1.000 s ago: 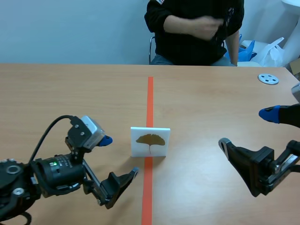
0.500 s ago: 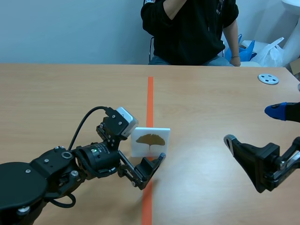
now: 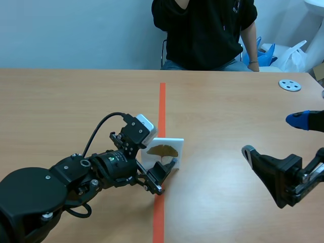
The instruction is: Sort the leaf by its shape. The table is split by an orange tape line. A compound leaf with several leaflets goes to the left side, a simple leaf with one blade goes to the right side. Return to the home posture when a red brick is placed on the table.
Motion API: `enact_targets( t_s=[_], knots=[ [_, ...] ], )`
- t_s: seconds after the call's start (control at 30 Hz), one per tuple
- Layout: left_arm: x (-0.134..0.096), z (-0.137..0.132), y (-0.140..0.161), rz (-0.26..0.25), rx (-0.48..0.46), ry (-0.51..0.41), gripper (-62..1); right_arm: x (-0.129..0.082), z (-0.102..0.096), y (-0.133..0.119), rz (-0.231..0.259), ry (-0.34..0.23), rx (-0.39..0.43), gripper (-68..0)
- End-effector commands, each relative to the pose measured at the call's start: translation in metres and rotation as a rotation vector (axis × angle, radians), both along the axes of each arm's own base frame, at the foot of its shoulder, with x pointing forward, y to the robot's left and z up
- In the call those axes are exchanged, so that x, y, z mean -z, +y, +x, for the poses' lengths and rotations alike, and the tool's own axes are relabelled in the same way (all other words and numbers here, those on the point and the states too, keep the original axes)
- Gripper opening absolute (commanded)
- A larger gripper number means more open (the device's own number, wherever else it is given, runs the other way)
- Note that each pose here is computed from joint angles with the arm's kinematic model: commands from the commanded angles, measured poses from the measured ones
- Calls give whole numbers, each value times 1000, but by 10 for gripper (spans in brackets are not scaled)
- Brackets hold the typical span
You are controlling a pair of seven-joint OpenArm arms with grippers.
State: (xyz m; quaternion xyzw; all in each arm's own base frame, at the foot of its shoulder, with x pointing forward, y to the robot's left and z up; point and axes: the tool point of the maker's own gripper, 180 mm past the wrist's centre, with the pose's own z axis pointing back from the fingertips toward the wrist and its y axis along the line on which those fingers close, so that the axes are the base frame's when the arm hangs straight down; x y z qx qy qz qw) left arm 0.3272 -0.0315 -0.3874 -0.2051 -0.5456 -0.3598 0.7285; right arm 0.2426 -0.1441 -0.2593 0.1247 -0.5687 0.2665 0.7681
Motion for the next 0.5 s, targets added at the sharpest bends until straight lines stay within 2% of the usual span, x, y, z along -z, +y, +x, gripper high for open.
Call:
enact_targets(
  t_s=[0.0,0.1,0.2,0.47],
  knots=[
    [-12,8,-1,-24,-1,-33,-165,-8,2,0,12,-24,1,4],
    [-11,7,-1,-24,-2,-31,-238,-8,2,0,12,-24,1,4],
    [-11,7,-1,-24,-2,-30,-357,-8,2,0,12,-24,1,4],
    [-12,7,-1,-25,-1,-31,-525,-8,2,0,12,-24,1,4]
  ],
)
